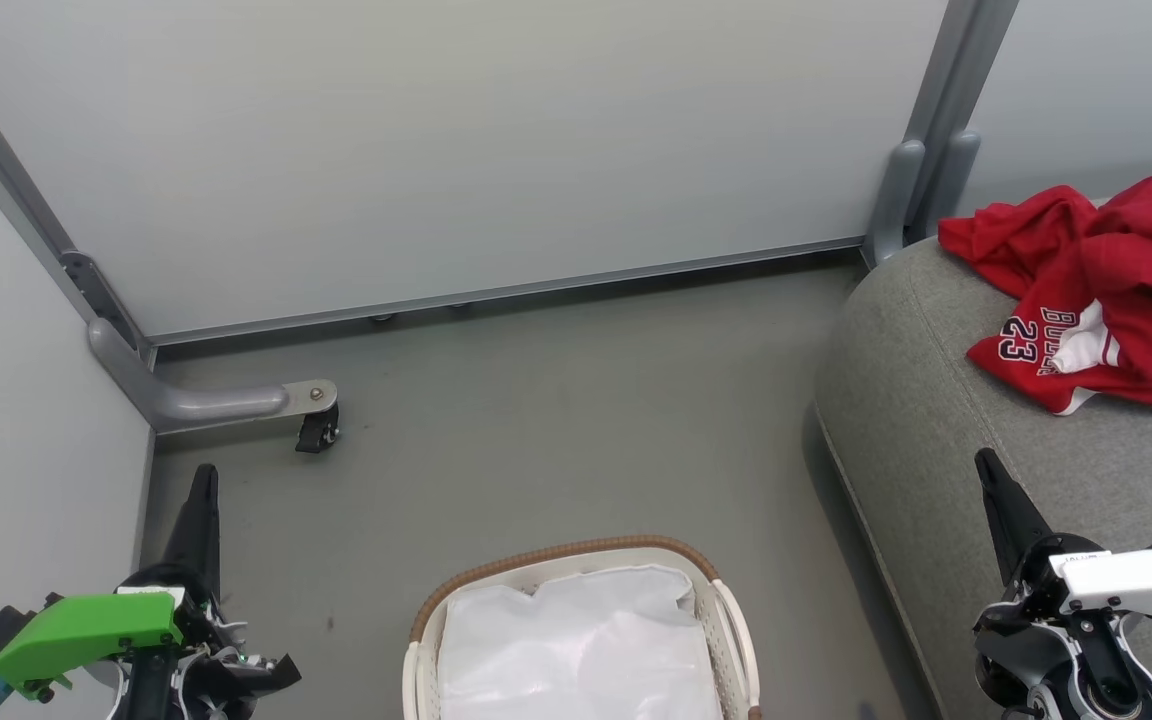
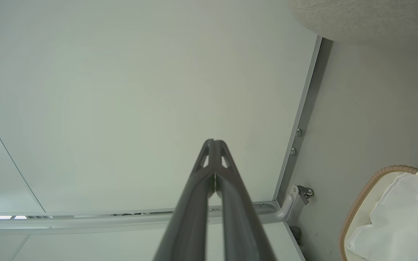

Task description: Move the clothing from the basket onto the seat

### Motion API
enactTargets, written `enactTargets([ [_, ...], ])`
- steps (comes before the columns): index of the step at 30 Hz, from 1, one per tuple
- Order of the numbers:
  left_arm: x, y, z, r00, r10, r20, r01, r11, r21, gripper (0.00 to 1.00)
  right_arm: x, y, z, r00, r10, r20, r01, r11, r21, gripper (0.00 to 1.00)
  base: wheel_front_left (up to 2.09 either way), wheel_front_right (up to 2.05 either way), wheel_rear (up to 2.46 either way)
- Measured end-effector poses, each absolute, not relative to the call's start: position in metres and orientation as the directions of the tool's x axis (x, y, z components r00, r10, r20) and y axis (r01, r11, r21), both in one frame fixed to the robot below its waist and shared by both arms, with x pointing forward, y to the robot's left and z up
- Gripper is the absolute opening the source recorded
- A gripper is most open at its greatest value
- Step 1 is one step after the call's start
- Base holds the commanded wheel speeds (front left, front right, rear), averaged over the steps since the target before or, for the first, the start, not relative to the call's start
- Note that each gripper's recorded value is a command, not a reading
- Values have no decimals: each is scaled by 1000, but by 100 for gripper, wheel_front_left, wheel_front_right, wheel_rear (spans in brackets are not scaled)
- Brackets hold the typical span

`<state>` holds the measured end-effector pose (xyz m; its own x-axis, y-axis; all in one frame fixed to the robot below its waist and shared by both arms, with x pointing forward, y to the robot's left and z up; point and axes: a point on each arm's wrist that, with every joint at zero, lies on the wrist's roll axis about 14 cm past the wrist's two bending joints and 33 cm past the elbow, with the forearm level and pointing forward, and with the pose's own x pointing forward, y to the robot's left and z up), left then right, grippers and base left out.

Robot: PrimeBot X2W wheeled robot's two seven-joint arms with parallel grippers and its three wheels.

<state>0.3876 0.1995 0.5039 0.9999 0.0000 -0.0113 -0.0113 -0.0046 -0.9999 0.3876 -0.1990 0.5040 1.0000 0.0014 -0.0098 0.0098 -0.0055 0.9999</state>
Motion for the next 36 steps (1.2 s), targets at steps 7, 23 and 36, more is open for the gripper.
enactTargets([
  [7, 388, 199, 504, 1000, 0, -11, -11, -5, -1000, 0, 388, -199, 504, 1000, 2, -9, 9, -5, 1000, 0, 0, 0, 0],
  [23, 388, 200, 504, 1000, 0, -11, -11, -5, -1000, 0, 388, -199, 504, 1000, 2, -9, 9, -5, 1000, 0, 0, 0, 0],
  [36, 388, 200, 504, 1000, 0, -11, -11, -5, -1000, 0, 388, -199, 504, 1000, 2, -10, 10, -5, 1000, 0, 0, 0, 0],
])
